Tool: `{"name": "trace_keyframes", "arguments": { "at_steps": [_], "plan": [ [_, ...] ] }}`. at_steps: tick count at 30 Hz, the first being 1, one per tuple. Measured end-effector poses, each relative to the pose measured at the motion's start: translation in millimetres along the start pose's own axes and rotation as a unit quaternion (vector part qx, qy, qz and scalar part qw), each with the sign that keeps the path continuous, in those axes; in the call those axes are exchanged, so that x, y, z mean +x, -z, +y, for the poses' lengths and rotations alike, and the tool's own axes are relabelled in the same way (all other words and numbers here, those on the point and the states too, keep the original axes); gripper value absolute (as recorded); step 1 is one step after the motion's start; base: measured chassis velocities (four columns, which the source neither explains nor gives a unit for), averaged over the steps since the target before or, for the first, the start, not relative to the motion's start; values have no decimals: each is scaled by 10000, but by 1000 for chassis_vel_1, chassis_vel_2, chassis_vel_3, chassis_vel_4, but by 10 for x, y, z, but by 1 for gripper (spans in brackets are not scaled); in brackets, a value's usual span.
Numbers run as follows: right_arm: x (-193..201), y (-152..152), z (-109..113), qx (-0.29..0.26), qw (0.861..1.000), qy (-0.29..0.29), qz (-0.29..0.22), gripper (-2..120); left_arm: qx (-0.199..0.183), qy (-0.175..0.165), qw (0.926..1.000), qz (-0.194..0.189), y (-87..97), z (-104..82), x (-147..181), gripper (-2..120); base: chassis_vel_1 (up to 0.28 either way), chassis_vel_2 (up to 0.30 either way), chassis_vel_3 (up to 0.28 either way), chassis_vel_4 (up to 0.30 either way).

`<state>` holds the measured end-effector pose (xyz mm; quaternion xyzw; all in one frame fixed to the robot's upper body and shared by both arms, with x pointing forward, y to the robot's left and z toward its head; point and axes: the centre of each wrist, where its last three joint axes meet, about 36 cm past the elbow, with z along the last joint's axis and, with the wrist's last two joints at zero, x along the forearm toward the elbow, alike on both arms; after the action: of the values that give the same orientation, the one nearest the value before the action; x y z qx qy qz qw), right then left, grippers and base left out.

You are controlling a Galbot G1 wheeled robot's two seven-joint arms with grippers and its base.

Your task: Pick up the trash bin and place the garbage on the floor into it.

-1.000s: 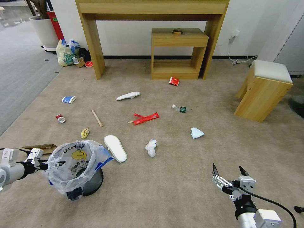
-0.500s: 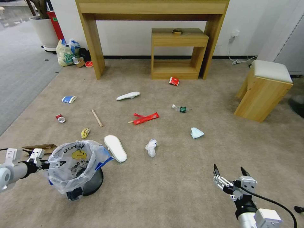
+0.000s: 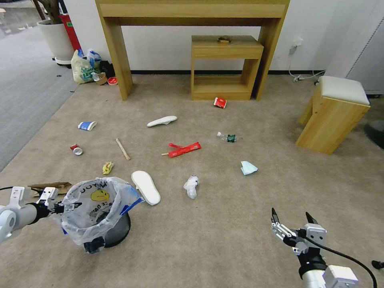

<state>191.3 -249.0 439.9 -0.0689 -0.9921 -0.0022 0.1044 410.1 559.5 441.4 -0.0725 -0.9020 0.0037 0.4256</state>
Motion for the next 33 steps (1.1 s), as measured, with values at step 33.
{"name": "trace_keyframes", "arguments": {
  "at_steps": [33],
  "plan": [
    [-51, 146, 4, 5, 9994, -152, -300, 100, 886, 148, 9877, -1283, 47, -702, 438, 0, 0, 0, 0, 0]
  ]
}}
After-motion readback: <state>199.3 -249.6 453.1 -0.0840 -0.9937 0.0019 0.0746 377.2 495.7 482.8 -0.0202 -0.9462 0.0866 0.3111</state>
